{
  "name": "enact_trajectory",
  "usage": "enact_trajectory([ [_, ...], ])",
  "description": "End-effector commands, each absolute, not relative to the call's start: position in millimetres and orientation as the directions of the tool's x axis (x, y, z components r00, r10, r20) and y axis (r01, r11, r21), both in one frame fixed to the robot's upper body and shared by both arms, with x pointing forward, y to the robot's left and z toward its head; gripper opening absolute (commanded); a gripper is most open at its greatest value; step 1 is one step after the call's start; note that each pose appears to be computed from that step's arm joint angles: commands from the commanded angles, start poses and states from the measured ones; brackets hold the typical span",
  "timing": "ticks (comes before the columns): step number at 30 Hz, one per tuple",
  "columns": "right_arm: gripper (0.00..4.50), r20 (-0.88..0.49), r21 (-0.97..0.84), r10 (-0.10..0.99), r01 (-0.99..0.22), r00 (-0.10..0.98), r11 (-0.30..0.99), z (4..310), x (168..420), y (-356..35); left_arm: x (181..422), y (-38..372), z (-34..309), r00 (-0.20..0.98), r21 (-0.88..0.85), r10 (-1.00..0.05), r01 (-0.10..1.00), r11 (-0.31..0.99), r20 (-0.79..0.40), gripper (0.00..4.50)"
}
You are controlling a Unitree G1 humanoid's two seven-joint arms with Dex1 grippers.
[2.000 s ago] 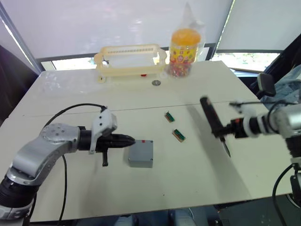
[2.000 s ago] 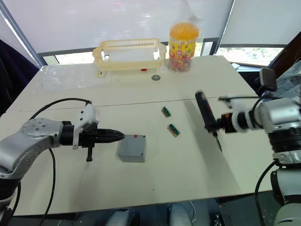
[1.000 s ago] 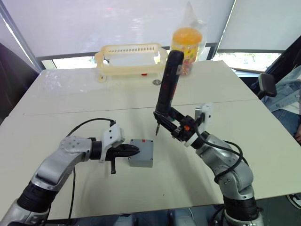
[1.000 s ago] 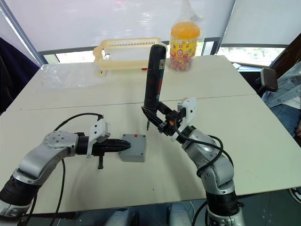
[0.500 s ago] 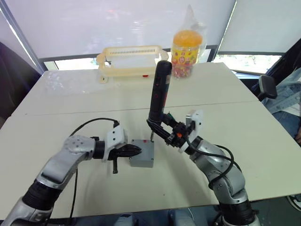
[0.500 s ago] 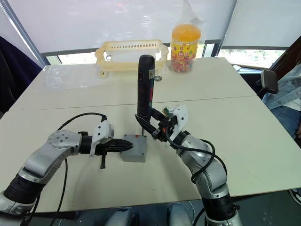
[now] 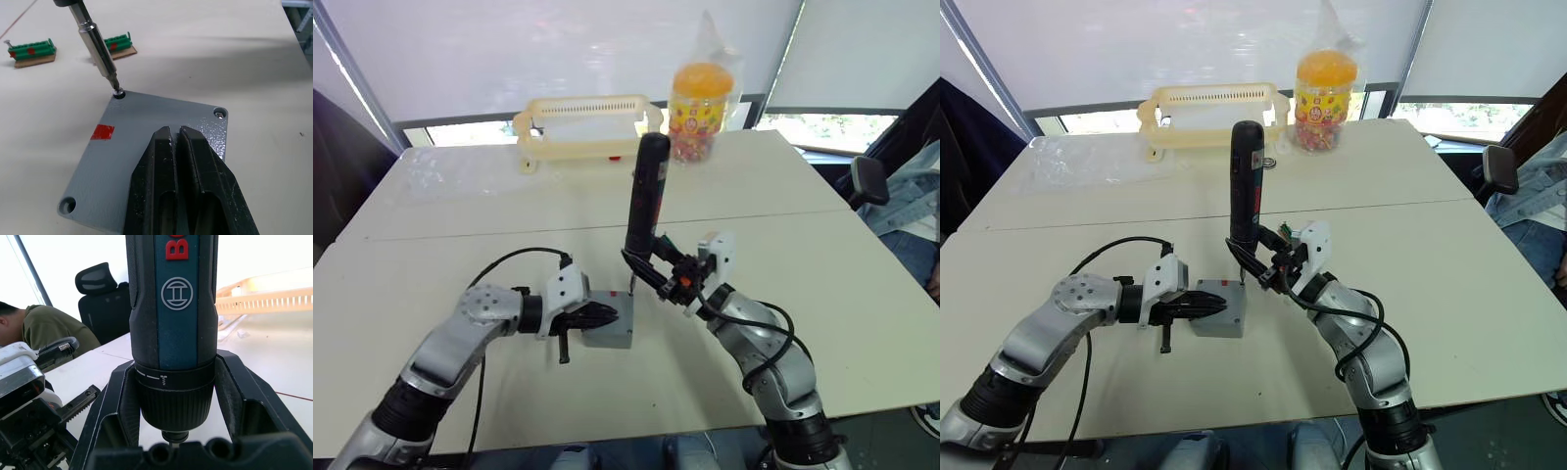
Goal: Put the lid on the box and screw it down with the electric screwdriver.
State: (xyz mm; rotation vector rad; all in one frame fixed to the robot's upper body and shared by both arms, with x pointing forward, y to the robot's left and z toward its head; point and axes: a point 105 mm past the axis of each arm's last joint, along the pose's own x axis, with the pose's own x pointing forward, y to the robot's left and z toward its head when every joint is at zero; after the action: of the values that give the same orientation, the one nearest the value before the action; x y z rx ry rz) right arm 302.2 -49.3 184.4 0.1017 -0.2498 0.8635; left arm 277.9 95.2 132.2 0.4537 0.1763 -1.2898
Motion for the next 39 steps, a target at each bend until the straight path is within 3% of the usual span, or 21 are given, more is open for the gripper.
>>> enact_trajectory([
  [1,1.74,0.330,-0.055,0.740,-0.771,0.585,0.634,201.8,296.5,-45.4,277.5,104.0,116.1,0.286,0.183,-0.861,0.956,0.228,-0.422,0.26],
  [15,1.74,0.264,-0.133,0.771,-0.770,0.579,0.624,181.8,296.4,-39.9,288.8,130.9,43.5,0.344,0.154,-0.830,0.939,0.308,-0.439,0.26],
  [39,1.74,0.229,-0.174,0.775,-0.759,0.588,0.627,165.9,299.6,-37.2,282.0,119.5,88.1,0.312,0.173,-0.853,0.949,0.262,-0.418,0.26],
])
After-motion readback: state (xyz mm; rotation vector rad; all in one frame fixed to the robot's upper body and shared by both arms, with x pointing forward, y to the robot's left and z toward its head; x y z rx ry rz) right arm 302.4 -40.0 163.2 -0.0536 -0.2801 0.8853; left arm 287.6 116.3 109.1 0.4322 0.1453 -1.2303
